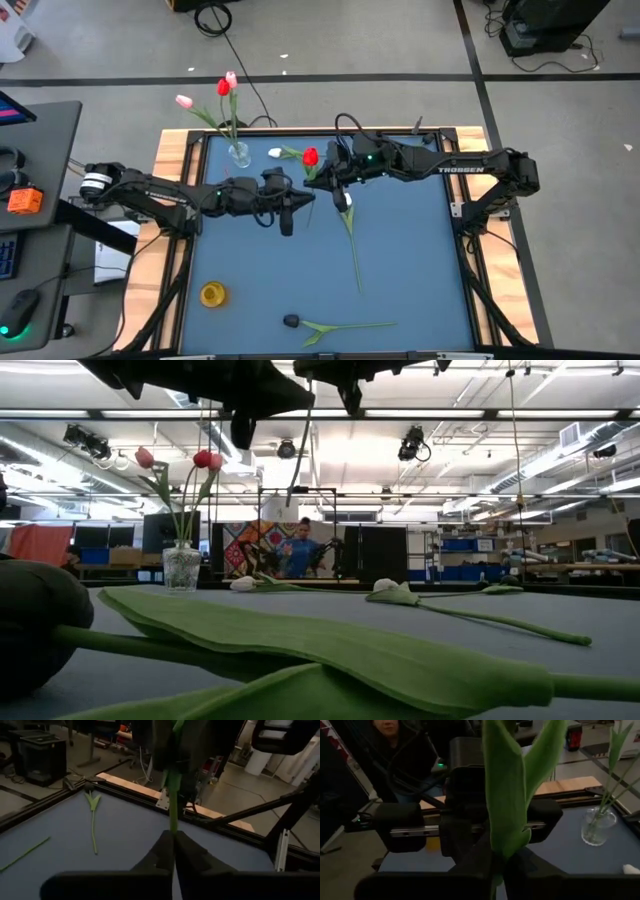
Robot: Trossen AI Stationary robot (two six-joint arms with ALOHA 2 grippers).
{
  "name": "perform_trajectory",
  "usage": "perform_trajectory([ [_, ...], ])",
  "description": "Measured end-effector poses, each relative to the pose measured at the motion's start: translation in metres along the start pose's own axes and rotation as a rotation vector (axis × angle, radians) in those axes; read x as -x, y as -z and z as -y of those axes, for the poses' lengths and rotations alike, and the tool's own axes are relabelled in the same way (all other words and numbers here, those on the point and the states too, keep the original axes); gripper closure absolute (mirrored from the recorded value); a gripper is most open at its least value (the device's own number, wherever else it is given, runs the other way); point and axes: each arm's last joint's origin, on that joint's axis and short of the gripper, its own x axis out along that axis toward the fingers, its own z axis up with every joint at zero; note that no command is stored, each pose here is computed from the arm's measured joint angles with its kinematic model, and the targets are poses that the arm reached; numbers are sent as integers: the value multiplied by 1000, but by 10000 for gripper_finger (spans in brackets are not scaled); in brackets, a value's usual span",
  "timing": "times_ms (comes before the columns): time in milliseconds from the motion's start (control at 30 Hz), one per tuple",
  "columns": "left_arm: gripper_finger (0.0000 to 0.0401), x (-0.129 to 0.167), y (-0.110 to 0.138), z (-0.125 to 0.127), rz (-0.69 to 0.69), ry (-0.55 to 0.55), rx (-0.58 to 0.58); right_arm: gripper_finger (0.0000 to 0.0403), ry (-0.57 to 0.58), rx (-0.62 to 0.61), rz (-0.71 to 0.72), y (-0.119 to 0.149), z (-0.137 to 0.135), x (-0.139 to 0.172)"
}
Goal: Sort flowers into vase by color
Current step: Put the red tulip into the transparent vase
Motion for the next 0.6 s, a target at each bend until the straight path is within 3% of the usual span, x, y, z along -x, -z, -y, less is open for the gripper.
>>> perform_trajectory([
  [133, 397, 1, -1, 0, 3, -4, -45, 339, 7, -3, -4, 0, -1, 0],
  [433, 399, 20, -25, -1, 128, -60, -84, 212, 28, -69, 28, -8, 3, 11],
  [600, 400, 21, -28, -1, 146, -57, -81, 204, 18, -62, 48, -10, 2, 11],
])
